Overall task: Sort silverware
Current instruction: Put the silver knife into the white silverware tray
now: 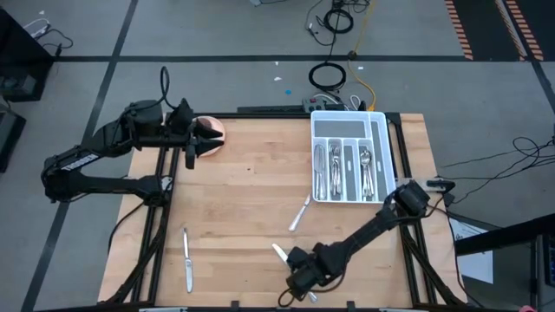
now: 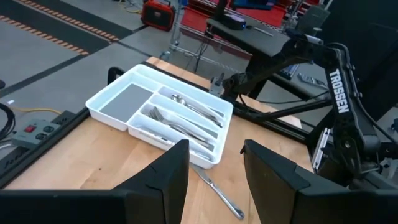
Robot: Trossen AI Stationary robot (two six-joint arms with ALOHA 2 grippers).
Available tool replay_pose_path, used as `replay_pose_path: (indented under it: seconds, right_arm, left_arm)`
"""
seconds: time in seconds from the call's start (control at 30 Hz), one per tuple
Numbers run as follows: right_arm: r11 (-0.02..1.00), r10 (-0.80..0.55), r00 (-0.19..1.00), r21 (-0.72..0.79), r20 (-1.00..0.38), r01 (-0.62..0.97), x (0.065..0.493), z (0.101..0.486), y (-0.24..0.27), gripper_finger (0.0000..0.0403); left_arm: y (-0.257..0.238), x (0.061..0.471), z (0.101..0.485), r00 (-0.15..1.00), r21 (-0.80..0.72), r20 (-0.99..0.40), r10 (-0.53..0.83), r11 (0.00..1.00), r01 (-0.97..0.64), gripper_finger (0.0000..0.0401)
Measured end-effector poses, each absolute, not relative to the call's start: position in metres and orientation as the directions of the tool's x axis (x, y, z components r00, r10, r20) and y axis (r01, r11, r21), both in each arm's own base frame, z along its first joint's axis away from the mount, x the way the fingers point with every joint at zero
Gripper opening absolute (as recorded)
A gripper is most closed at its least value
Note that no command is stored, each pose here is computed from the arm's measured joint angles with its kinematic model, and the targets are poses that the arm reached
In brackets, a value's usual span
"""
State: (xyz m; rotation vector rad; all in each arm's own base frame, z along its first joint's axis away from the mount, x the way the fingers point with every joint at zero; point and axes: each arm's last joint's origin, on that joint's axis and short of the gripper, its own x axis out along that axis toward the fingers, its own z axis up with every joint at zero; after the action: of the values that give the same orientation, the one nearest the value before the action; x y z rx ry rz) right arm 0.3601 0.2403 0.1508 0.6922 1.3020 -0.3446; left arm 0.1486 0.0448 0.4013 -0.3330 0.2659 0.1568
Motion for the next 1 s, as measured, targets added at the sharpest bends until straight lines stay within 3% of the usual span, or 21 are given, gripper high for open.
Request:
replay_pose_path:
  seconds: [0.17, 0.57, 0.7, 0.8, 1.0]
  right_arm:
    - [0.72, 0.112, 0.384, 0.342, -0.916, 0.604, 0.363, 0.155, 0.251, 0.0176]
    - [0.646, 0.087, 0.402, 0.359, -0.911, 0.674, 0.363, 0.134, 0.264, 0.0176]
    - [0.61, 0.096, 0.345, 0.329, -0.934, 0.721, 0.362, 0.12, 0.265, 0.0173]
    - [0.554, 0.1, 0.266, 0.276, -0.959, 0.786, 0.357, 0.118, 0.262, 0.0148]
    - [0.585, 0.095, 0.219, 0.233, -0.971, 0.777, 0.353, 0.118, 0.261, 0.0082]
  left_arm:
    - [0.045, 0.149, 0.401, 0.953, -0.302, -0.284, 0.108, 0.933, -0.196, 0.0158]
    - [0.044, 0.147, 0.395, 0.933, -0.309, -0.346, 0.101, 0.926, -0.215, 0.0158]
    - [0.044, 0.146, 0.394, 0.928, -0.31, -0.358, 0.1, 0.925, -0.219, 0.0158]
    - [0.044, 0.146, 0.393, 0.925, -0.311, -0.368, 0.098, 0.924, -0.222, 0.0158]
    - [0.044, 0.146, 0.393, 0.924, -0.309, -0.369, 0.098, 0.925, -0.221, 0.0158]
